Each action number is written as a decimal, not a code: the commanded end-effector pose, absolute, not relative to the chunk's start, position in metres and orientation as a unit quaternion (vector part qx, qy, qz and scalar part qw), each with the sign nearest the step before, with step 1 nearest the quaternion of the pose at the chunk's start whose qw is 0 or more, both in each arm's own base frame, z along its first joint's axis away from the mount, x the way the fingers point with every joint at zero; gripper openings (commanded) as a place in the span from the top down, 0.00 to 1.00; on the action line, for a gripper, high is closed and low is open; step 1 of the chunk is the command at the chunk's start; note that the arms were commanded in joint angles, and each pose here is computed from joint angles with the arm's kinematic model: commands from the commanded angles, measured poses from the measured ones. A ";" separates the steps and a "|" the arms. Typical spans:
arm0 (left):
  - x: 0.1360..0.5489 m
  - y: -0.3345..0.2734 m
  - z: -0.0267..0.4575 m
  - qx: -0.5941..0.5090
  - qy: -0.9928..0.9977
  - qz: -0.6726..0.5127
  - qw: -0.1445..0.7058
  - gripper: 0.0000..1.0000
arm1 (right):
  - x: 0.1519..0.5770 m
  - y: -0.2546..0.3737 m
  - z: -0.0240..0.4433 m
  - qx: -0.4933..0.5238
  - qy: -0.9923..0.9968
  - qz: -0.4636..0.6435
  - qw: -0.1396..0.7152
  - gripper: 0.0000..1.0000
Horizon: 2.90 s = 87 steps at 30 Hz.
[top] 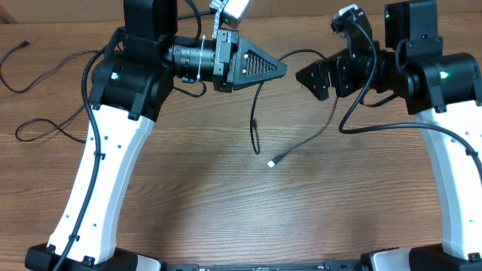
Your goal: Untangle cables
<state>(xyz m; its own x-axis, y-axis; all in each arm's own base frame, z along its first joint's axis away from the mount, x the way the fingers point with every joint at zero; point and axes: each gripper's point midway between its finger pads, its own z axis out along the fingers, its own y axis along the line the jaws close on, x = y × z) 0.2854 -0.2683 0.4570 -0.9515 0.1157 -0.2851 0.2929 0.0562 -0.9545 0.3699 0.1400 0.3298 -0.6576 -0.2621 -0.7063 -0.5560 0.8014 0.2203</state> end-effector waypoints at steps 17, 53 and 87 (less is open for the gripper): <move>0.278 -0.265 0.470 0.138 0.723 -0.672 0.077 0.96 | 0.371 0.139 0.337 -0.181 0.895 0.226 0.339 0.96; 0.325 -0.210 0.346 0.076 0.895 -0.390 0.204 0.03 | 0.315 0.197 0.374 -0.027 0.848 0.511 0.142 0.96; 0.278 -0.258 0.391 0.321 0.764 -0.508 0.237 0.50 | 0.310 0.241 0.395 0.024 0.828 0.552 0.094 0.96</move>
